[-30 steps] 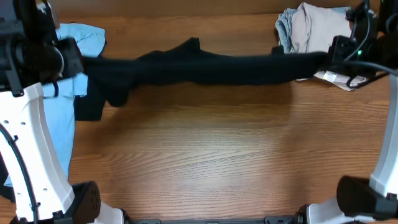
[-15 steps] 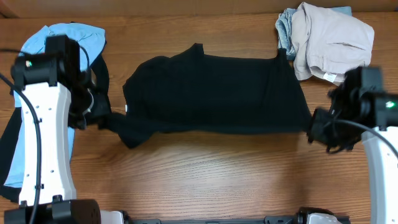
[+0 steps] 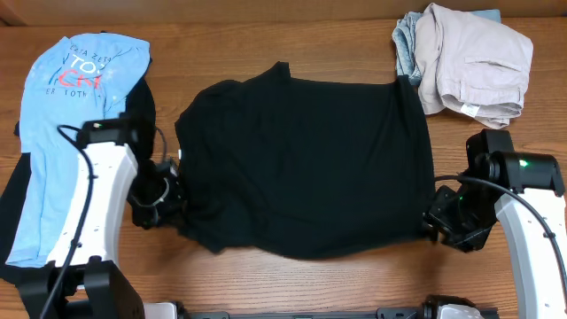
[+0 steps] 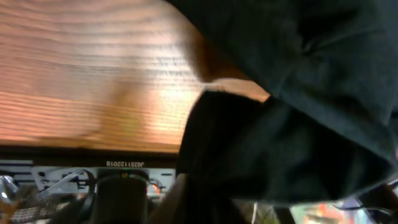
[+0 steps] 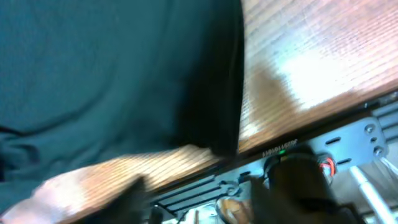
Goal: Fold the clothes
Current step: 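Release the black t-shirt and move both grippers to its lower corners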
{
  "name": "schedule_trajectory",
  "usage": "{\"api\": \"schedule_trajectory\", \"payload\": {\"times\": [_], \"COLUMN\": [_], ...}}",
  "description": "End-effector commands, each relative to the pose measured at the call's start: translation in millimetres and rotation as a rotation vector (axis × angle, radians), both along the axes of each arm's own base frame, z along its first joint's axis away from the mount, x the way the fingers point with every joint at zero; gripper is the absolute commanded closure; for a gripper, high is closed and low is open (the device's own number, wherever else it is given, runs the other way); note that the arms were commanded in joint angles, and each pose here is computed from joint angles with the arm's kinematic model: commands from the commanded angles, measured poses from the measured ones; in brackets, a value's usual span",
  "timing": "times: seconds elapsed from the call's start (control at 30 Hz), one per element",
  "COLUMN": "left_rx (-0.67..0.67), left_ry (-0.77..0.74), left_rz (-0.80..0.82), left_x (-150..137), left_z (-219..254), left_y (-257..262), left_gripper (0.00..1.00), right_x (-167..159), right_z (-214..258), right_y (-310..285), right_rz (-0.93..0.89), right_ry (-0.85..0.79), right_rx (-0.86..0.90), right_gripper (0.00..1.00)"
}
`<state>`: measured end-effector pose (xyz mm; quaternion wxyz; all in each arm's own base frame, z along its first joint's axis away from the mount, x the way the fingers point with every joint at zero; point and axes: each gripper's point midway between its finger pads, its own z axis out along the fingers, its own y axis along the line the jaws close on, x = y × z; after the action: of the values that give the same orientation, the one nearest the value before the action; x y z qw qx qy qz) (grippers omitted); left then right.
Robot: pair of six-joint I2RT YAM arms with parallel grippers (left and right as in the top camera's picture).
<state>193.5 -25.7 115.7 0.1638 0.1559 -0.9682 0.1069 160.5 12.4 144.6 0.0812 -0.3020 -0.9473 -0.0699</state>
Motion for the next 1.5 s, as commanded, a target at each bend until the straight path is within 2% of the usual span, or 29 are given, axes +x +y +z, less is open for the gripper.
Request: {"api": "schedule_trajectory", "payload": {"times": [0.0, 0.1, 0.17, 0.3, 0.47, 0.67, 0.87, 0.97, 1.1, 1.27, 1.4, 1.47], "left_rx": [-0.014, -0.014, -0.014, -0.004, 0.090, 0.111, 0.108, 0.101, 0.052, 0.192, 0.221, 0.200], "left_ry": [0.019, 0.019, 0.017, 0.004, -0.010, -0.097, -0.255, -0.337, -0.379, -0.432, -0.459, -0.451], "left_rz": [-0.022, -0.039, -0.047, -0.049, -0.009, 0.058, 0.014, -0.029, -0.061, -0.048, -0.040, -0.067], "left_x": [-9, -10, -10, -7, 0, 24, 57, 63, 40, -7, -49, -64], "left_z": [-5, -6, -6, -7, -6, 9, 46, 77, 99, 105, 81, 59], "left_y": [-8, -11, -13, -11, 5, 20, 20, 12, -22, -47, -69, -85], "left_gripper": [0.67, 0.48, 0.42, 0.40, 0.41, 0.41, 0.41, 0.41, 0.41, 0.41, 0.42, 0.49], "right_x": [-3, -2, 0, 10, 26, 48, 62, 68, 79, 88, 90, 91], "right_z": [3, 2, 2, 1, 2, 5, 8, 9, 11, 14, 14, 14], "right_y": [0, 0, 0, -1, 2, 10, 21, 30, 39, 40, 40, 40], "right_rz": [-0.018, -0.015, -0.015, -0.008, -0.009, 0.048, 0.167, 0.222, 0.264, 0.275, 0.297, 0.300], "right_ry": [-0.006, -0.011, -0.020, -0.064, -0.130, -0.236, -0.317, -0.350, -0.401, -0.441, -0.457, -0.458], "right_rx": [-0.002, -0.002, -0.003, -0.005, 0.013, 0.066, 0.087, 0.089, 0.090, 0.085, 0.082, 0.082], "right_gripper": [0.31, 0.30, 0.29, 0.29, 0.29, 0.29, 0.30, 0.30, 0.30, 0.28, 0.28, 0.28]}}
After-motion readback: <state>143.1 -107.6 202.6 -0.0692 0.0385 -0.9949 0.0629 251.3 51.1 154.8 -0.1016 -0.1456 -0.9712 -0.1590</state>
